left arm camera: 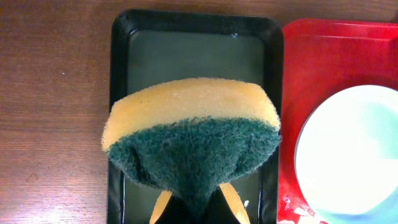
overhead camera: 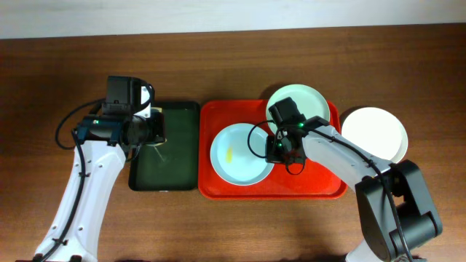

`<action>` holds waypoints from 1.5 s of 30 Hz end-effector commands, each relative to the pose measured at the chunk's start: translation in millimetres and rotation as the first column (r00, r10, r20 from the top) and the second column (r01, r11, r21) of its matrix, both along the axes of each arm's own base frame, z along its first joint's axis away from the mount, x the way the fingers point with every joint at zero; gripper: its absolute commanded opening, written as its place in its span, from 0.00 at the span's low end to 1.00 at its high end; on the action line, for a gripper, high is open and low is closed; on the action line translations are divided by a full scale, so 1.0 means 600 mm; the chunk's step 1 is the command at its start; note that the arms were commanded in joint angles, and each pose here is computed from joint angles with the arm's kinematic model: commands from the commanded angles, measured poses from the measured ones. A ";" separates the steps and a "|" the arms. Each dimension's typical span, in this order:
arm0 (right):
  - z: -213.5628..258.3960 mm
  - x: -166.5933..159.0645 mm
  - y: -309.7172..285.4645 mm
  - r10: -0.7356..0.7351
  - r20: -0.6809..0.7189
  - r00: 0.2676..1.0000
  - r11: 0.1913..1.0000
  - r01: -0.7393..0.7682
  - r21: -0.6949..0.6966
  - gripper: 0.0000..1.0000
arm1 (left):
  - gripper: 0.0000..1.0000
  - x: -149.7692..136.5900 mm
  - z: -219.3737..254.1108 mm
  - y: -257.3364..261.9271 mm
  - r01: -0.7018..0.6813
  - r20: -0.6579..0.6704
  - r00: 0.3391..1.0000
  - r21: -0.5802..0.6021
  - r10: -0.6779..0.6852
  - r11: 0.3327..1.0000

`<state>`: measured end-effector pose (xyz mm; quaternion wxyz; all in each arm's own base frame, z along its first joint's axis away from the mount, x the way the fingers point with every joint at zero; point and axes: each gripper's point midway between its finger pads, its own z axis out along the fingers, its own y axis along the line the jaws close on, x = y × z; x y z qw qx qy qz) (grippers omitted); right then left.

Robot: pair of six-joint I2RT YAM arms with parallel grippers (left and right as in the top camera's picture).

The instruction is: Clean dirty plates on tray and stack at the side

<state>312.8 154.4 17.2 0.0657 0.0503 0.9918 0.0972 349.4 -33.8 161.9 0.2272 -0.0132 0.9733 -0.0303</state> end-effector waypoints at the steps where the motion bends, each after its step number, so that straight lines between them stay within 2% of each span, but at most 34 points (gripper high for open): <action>1: 0.001 0.002 -0.006 -0.006 0.010 1.000 1.000 0.006 -0.013 0.19 | 0.00 0.002 0.001 -0.013 0.053 0.001 0.999 -0.026 -0.053 0.998; 2: 0.002 0.008 -0.003 -0.005 0.025 1.000 1.000 0.006 -0.008 0.24 | 0.00 0.002 0.001 -0.015 0.061 0.002 0.998 -0.024 -0.061 0.998; 4: 0.005 0.017 0.000 -0.006 0.047 0.999 1.000 0.006 0.002 0.22 | 0.00 0.001 0.001 -0.019 0.069 0.002 0.998 -0.023 -0.069 0.997; 7: 0.006 0.022 0.003 -0.006 0.060 0.998 1.000 0.006 0.009 0.04 | 0.00 0.001 0.001 -0.021 0.073 0.001 0.997 -0.023 -0.073 0.997; 12: 0.010 0.020 0.020 0.007 0.051 0.999 0.998 -0.010 0.064 0.04 | 0.00 0.009 -0.002 -0.022 0.071 -0.027 0.997 -0.022 -0.072 0.997; 17: 0.011 0.025 0.021 0.006 0.064 0.998 0.998 -0.010 0.069 0.04 | 0.00 0.021 -0.020 -0.025 0.078 -0.163 0.983 -0.016 -0.080 0.997; 20: 0.010 0.023 0.021 0.006 0.060 0.998 0.998 -0.010 0.067 0.04 | 0.00 0.026 -0.057 -0.047 0.121 -0.227 0.966 -0.020 -0.123 0.992; 26: 0.009 0.019 0.019 0.007 0.049 0.999 0.998 -0.010 0.064 0.04 | 0.00 0.039 -0.075 -0.150 0.250 -0.187 0.944 -0.137 -0.273 0.959; 29: 0.010 0.015 0.024 0.012 0.037 0.999 0.997 -0.015 0.080 0.04 | 0.00 0.036 -0.073 -0.202 0.239 -0.171 0.948 -0.183 -0.270 0.954; 37: 0.009 0.014 0.024 0.012 0.035 0.999 0.997 -0.015 0.080 0.04 | 0.00 0.018 -0.124 -0.276 0.284 -0.224 0.919 -0.190 -0.324 0.940; 45: 0.009 0.014 0.024 0.012 0.035 0.999 0.997 -0.015 0.080 0.04 | 0.00 0.018 -0.202 -0.273 0.247 -0.319 0.905 -0.143 -0.281 0.958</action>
